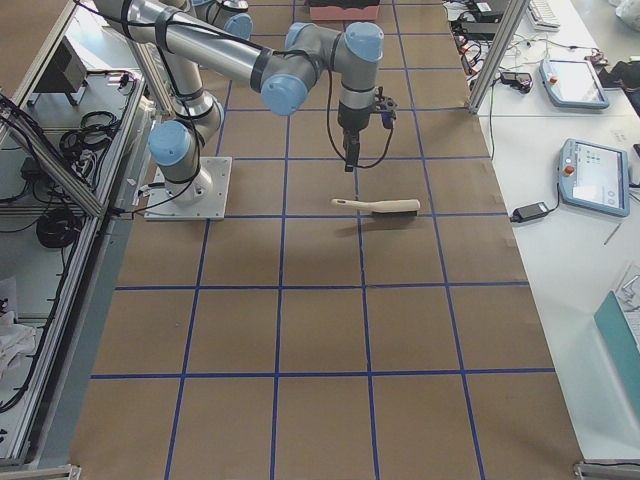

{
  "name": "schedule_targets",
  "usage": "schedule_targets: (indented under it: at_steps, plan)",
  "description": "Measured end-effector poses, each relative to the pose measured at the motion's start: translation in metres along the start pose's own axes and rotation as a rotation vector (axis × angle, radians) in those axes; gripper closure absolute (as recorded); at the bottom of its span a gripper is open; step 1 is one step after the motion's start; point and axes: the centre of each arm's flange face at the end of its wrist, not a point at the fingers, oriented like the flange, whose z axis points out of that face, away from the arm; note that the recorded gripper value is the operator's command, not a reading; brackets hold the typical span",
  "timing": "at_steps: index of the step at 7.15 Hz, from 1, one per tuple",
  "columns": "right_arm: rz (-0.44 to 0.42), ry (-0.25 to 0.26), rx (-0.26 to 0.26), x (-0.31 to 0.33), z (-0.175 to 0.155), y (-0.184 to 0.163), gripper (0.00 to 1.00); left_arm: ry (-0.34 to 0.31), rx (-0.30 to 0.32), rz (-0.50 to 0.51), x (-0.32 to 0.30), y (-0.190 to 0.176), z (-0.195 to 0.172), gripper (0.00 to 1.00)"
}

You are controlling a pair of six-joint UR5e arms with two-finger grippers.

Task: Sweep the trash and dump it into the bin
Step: 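Tip the dustpan over the black trash bag while the right gripper releases the brush, then carry the empty dustpan with the left gripper back and lower it onto the table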

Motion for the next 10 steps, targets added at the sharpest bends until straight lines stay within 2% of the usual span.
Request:
schedule_targets:
  at_steps: [1, 3, 5, 6, 7, 9, 10]
  plan:
    - [0.028, 0.003, 0.017, -0.003, -0.022, 0.012, 0.0, -0.008, -0.06, 0.011, -0.008, -0.01, -0.01, 1.0]
    - [0.103, -0.074, 0.06, -0.022, -0.061, 0.005, 0.0, -0.017, -0.177, 0.012, -0.019, -0.03, -0.024, 1.0]
    - [0.14, -0.119, 0.081, -0.077, -0.092, -0.019, 0.0, -0.047, -0.234, 0.016, -0.034, -0.051, -0.049, 1.0]
    - [0.151, -0.126, 0.081, -0.119, -0.099, -0.028, 0.0, -0.062, -0.229, 0.016, -0.044, -0.067, -0.061, 1.0]
    - [0.164, -0.13, 0.077, -0.161, -0.102, -0.029, 0.0, -0.069, -0.2, 0.004, -0.053, -0.084, -0.071, 1.0]
    - [0.187, -0.136, 0.068, -0.201, -0.104, -0.02, 0.0, -0.079, -0.103, -0.045, -0.072, -0.133, -0.099, 1.0]
    - [0.19, -0.14, 0.07, -0.205, -0.107, -0.017, 0.0, -0.086, -0.034, -0.068, -0.079, -0.156, -0.111, 1.0]
